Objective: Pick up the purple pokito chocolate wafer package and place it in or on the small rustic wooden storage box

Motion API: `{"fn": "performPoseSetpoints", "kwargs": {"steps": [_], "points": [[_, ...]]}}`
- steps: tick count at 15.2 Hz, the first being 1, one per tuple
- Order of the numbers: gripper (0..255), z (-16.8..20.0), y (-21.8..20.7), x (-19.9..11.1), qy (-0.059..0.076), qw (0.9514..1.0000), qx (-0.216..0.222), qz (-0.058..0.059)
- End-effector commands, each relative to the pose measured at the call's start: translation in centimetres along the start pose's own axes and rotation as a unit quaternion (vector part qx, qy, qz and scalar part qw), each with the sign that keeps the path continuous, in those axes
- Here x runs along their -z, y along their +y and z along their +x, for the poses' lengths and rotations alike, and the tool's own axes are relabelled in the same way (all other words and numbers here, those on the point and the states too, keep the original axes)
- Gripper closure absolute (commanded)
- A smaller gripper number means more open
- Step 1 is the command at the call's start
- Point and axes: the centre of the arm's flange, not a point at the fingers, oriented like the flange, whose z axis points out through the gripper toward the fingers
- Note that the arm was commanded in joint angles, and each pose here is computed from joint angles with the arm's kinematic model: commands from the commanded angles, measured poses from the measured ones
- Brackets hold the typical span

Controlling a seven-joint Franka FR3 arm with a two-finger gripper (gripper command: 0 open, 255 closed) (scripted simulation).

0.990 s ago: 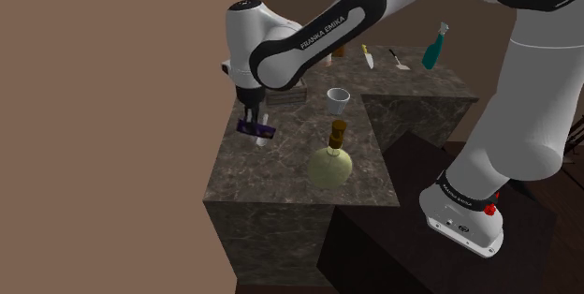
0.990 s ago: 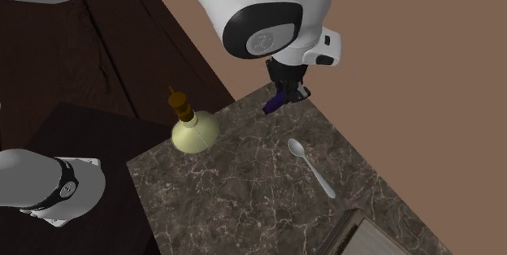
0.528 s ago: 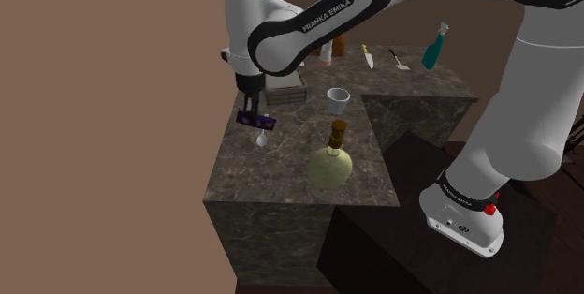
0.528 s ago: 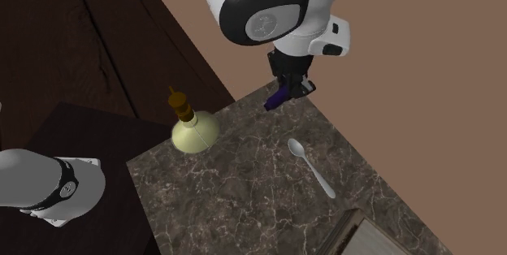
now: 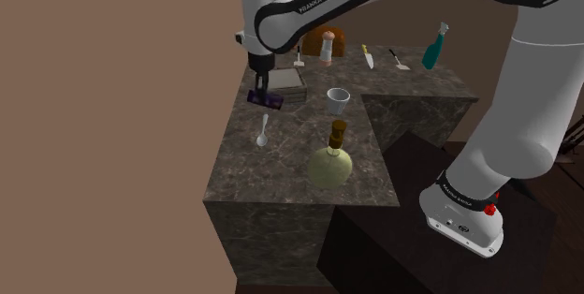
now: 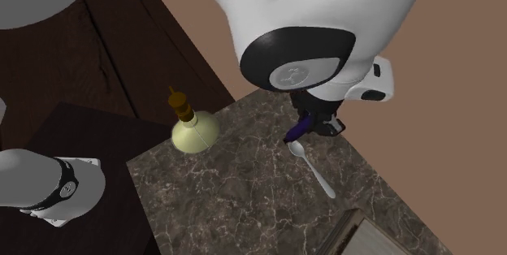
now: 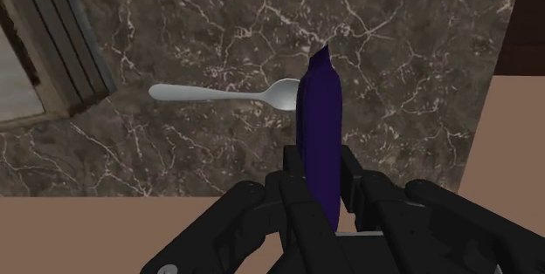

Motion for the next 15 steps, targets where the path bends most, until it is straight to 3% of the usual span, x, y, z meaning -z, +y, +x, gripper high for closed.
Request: {"fn": "performPoseSetpoints", "kwargs": {"steps": [1, 15], "points": [[255, -0.3, 2.7, 0.0, 0.0, 1.0, 0.0, 0.0], [255, -3.4, 20.9, 0.5, 0.0, 1.0, 0.0, 0.0]]}}
